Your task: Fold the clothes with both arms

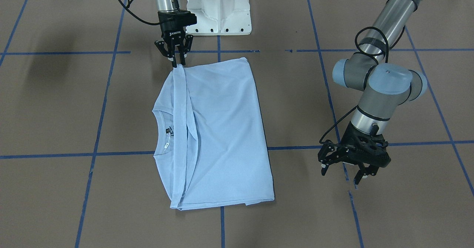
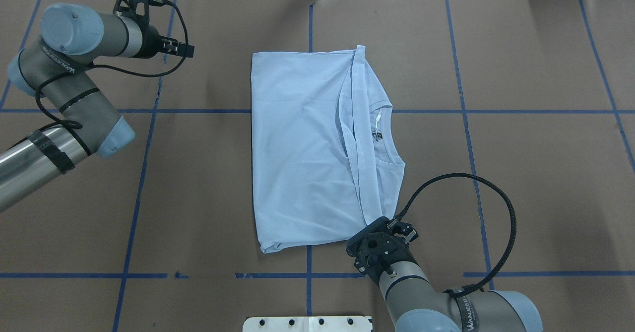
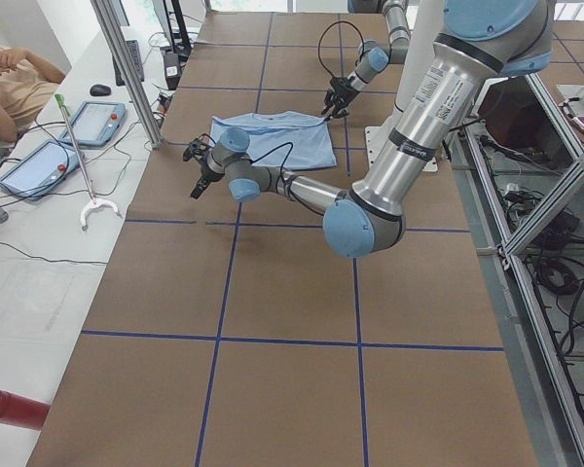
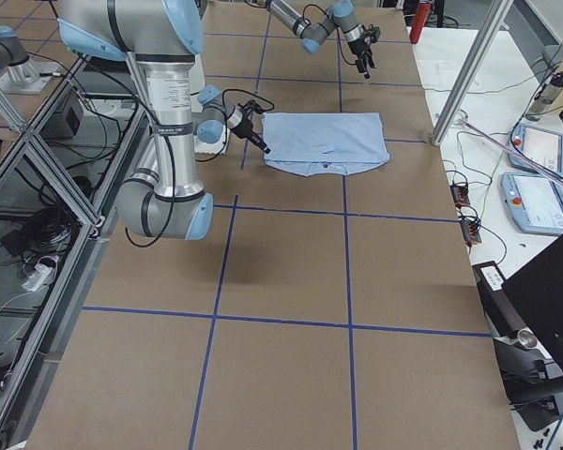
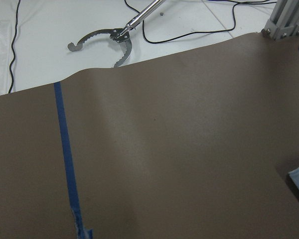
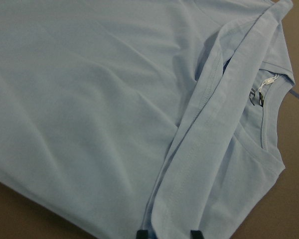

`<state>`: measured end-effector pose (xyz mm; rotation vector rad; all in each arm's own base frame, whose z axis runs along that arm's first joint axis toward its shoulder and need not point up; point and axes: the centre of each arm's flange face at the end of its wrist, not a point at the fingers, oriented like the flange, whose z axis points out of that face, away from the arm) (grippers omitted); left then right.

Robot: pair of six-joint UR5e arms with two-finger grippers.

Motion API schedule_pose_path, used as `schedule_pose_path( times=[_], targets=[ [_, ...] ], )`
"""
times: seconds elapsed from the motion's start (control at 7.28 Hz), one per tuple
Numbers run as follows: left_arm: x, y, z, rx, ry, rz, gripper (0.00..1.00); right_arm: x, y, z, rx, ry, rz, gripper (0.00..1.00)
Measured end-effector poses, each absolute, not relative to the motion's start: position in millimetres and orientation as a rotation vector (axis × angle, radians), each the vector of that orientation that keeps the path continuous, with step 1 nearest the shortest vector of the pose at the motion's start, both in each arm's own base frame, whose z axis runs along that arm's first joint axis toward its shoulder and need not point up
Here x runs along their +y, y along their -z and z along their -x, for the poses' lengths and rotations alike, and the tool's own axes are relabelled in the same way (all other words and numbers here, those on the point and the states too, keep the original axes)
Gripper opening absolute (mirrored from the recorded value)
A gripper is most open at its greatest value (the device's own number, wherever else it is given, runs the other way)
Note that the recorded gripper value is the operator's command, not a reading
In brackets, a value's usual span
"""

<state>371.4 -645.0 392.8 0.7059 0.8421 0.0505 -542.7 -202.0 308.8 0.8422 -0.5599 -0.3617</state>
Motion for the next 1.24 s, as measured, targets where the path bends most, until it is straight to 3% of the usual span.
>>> schedule_pose_path(
  times=[0.27,1.24],
  targets=[
    [-643.7,-396.5,-370.7,0.84,-0.05,-0.703,1.0,-204.1,-308.7,542.3,-0.556,0.363,-0.844,0.0],
    [-641.8,-396.1,-373.3,0.855,-0.024,-0.687,1.0,-220.5,-322.5,521.3,-0.566,0.252,-0.811,0.0]
  ],
)
